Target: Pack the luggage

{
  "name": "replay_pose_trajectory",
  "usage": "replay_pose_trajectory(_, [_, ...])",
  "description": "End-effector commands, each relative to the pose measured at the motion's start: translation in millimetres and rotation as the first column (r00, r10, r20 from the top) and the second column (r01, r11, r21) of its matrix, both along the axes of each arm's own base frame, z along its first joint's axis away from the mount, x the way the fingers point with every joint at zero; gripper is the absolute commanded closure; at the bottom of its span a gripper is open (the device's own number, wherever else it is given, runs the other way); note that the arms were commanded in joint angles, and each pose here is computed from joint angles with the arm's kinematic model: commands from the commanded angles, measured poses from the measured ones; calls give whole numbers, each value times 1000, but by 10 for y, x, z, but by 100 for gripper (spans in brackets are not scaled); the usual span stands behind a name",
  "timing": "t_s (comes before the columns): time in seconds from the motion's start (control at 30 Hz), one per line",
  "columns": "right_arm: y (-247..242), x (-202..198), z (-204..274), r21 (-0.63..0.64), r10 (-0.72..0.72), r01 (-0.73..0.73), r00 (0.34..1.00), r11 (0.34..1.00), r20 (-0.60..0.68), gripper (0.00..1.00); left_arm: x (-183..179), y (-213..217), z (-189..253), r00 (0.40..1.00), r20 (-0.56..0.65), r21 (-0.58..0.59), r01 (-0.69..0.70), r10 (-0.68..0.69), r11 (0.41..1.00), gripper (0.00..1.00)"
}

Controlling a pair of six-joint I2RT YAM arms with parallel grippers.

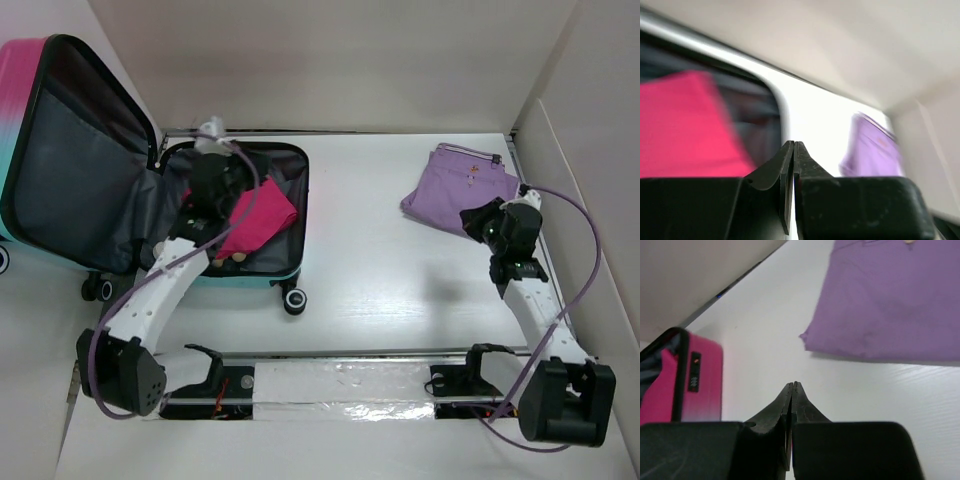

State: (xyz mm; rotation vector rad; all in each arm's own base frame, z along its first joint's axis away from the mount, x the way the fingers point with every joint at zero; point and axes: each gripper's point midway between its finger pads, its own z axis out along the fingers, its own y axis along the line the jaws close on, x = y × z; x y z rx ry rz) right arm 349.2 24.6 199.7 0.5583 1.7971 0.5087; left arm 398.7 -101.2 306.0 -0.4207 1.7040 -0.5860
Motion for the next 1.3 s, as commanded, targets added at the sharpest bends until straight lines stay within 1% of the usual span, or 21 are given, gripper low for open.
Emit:
replay_pose_trajectory(0.0, [-552,130,-4,3,-195,195,981,981,-1,99,-11,-714,473,983,129,-6,135,-133,991,100])
replay_pose_trajectory(0.03, [-651,146,-53,12,-227,227,974,974,-24,96,-134,-1061,494,968,139,-10,213,-209,977,100])
replay_pose_trajectory(0.2, [-1214,270,-600,61,-366,388,903,920,-224,74,-398,-1866,258,915,154,-52,384,-373,922,100])
replay_pose_trajectory(0.23, [-1346,270,-656,92,-386,418,889,904,-246,64,-451,-1975,210,909,148,-48,401,-391,915,100])
replay_pose_trajectory(0.27, [-1421,260,-764,107,-405,447,870,888,-280,60,-639,-2270,110,880,141,-11,459,-453,888,100])
replay_pose_trajectory(0.3, [-1476,240,-974,123,-412,473,846,872,-337,60,-696,-2375,102,886,145,20,442,-440,897,100])
replay_pose_trajectory(0.37, [-1633,201,-1139,151,-448,531,810,834,-378,45,-903,-2709,-42,873,125,118,458,-471,881,100])
replay_pose_trajectory(0.4, [-1680,185,-1218,149,-457,549,794,823,-400,43,-1142,-2923,-77,861,128,191,466,-492,864,100])
replay_pose_trajectory(0.43, [-1702,176,-1357,126,-456,552,779,824,-431,37,-1218,-3024,-41,856,138,206,467,-498,860,100])
replay_pose_trajectory(0.53, [-1743,211,-1429,75,-462,562,742,823,-485,36,-1413,-3250,-302,814,98,202,546,-572,813,94])
replay_pose_trajectory(0.6, [-1746,327,-1382,46,-452,547,733,836,-508,36,-1528,-3296,-301,775,132,153,599,-617,786,83])
replay_pose_trajectory(0.63, [-1750,282,-1450,-4,-457,546,697,838,-553,37,-1575,-3247,-493,773,105,149,610,-625,779,80])
replay_pose_trajectory(0.67, [-1730,296,-1572,-28,-441,529,676,848,-590,38,-1609,-3210,-415,767,137,129,614,-627,779,77])
replay_pose_trajectory(0.7, [-1711,437,-1469,-47,-438,508,689,860,-578,40,-1644,-3187,-443,759,137,127,623,-636,772,72])
replay_pose_trajectory(0.73, [-1717,378,-1529,-95,-452,506,650,857,-611,44,-1670,-3129,-564,762,120,132,624,-637,771,72])
replay_pose_trajectory(0.87, [-1606,448,-1543,-162,-451,461,631,872,-631,57,-1639,-2927,-525,778,164,97,599,-607,795,65])
replay_pose_trajectory(0.93, [-1508,460,-1558,-189,-432,420,621,888,-654,61,-1602,-2875,-593,772,151,78,613,-617,786,63])
replay_pose_trajectory(1.03, [-1415,438,-1619,-215,-416,381,593,899,-690,77,-1526,-2800,-646,778,135,52,613,-614,788,58])
replay_pose_trajectory(1.07, [-1332,422,-1633,-214,-398,359,589,908,-703,92,-1490,-2779,-705,784,116,53,608,-609,792,57])
replay_pose_trajectory(1.17, [-1099,384,-1626,-187,-351,317,610,930,-711,100,-1439,-2764,-810,806,67,67,585,-588,808,56])
replay_pose_trajectory(1.27, [-658,354,-1582,-143,-261,227,667,963,-698,100,-1344,-2715,-856,828,44,52,557,-559,829,56])
